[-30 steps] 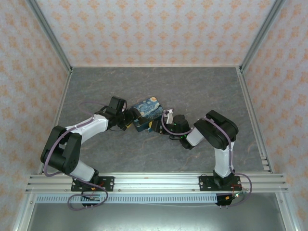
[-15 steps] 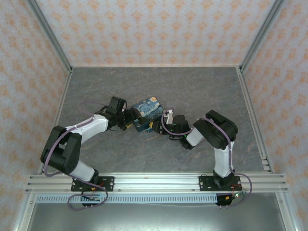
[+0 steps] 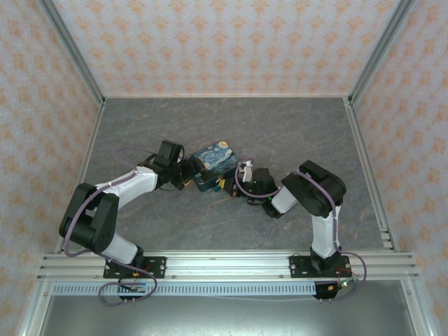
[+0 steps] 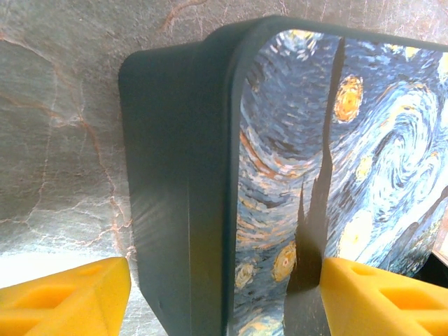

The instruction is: Unlock the padlock with the key

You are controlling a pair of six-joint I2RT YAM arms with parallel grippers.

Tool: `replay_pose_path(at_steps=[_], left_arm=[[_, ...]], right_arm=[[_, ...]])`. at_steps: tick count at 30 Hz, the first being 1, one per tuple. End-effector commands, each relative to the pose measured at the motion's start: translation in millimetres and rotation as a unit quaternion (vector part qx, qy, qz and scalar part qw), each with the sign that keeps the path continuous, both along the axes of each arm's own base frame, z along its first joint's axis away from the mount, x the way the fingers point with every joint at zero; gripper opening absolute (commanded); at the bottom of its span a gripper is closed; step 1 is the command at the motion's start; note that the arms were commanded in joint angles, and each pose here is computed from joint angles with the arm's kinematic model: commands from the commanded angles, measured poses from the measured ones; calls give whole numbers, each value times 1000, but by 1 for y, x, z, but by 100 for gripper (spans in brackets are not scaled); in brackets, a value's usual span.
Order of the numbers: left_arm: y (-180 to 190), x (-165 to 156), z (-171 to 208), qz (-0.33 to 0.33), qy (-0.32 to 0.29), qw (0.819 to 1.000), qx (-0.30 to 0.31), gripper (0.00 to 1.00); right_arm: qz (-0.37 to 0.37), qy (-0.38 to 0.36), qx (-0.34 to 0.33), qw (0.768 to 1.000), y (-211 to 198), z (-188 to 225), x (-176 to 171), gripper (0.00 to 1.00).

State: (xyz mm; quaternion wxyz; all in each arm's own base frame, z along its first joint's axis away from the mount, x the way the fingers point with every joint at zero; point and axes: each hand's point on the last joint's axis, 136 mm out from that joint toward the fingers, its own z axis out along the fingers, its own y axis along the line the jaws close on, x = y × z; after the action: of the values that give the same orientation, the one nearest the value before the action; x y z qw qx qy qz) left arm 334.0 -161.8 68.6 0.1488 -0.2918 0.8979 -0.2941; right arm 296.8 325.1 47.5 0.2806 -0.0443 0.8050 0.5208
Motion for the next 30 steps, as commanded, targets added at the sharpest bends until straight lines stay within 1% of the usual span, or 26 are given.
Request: replay_pose_path(at_steps=[1,9,15,18,22,26,30], left_arm=[[6,-14,-12,4,30,999,23,72],[6,-15,-13,3,32,999,24,72],[6,-15,-15,4,32,999,25,72],[6,-15,-13,4,31,999,22,72],[4,-11,-1,5,13,1000,14,72],[3,-2,25,3,-19,1000,12,73],[11,6,57,12,-64,997,32,75]], right_arm=[[-8,-17,7,1000,-1,12,2,0],[-57,-12,33,998,-18,24,17,0],[-88,-11,69,994,-27,40,31,0],[-90,-10,50,995,-32,36,29,0],[-97,-9,27,995,-41,32,24,0],[-99,-7,2,995,-50,34,17,0],[-92,-4,-45,995,-61,43,6,0]])
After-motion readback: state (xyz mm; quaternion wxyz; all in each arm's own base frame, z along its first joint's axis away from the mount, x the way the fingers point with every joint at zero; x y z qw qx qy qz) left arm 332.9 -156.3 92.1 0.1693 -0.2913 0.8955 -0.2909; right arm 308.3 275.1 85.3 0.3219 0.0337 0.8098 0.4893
